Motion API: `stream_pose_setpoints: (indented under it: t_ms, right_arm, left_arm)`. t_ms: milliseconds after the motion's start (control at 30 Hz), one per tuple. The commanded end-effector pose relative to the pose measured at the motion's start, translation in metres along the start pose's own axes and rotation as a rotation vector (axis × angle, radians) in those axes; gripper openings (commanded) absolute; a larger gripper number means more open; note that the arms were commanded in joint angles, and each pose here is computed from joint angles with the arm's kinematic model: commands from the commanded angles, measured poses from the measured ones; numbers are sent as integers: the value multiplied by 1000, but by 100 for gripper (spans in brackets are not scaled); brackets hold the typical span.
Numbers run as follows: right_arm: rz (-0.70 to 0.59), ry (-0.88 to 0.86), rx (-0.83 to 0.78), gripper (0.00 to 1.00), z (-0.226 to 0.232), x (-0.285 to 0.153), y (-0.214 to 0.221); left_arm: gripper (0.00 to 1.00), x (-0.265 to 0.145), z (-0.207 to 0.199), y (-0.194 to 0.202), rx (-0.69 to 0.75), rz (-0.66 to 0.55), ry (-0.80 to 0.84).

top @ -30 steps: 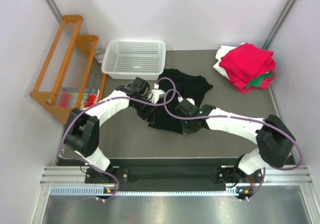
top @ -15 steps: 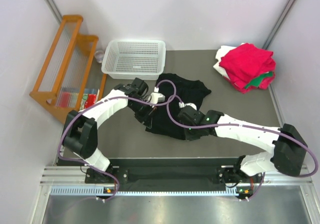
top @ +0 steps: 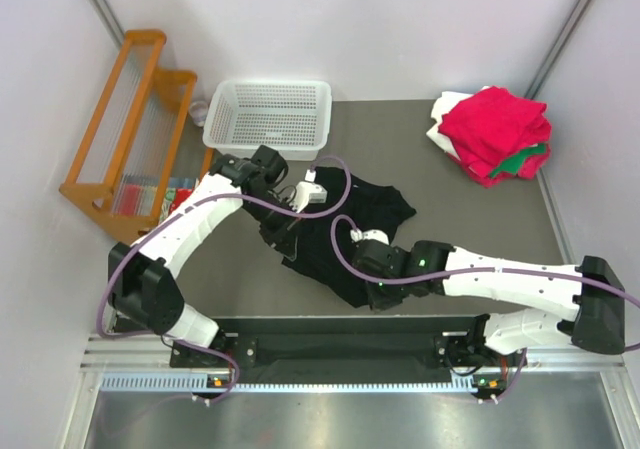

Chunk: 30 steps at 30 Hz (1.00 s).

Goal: Fold and stack the t-shirts
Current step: Fold the tshirt

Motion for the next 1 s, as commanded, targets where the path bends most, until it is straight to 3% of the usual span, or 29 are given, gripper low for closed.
stream_pose_setpoints:
  t_ms: [0,367,767,967]
  right_arm:
    - [-120,7,9,0,9,-34,-31]
    - [-359,62,128,0,-39,-63,-143]
    - [-384,89,199,0,-66,-30,-197]
    - [-411,155,256,0,-103,-22,-214]
  left_arm:
    - [0,-18,-17,-5,36,-30,20]
    - [0,2,15,-39,19,-55,12]
    - [0,5,105,-150,58,-124,-128]
    - [0,24,132,-158,34,-100,-131]
Point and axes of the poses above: each gripper's point midway between its finger pads, its own x axis out along the fingers, its own z axis along the line the jaws close on, y = z × x, the point moved 3 cm from there along -x, back along the fingers, and after that the axes turned 3 degrees about x, right-handed, at the moved point
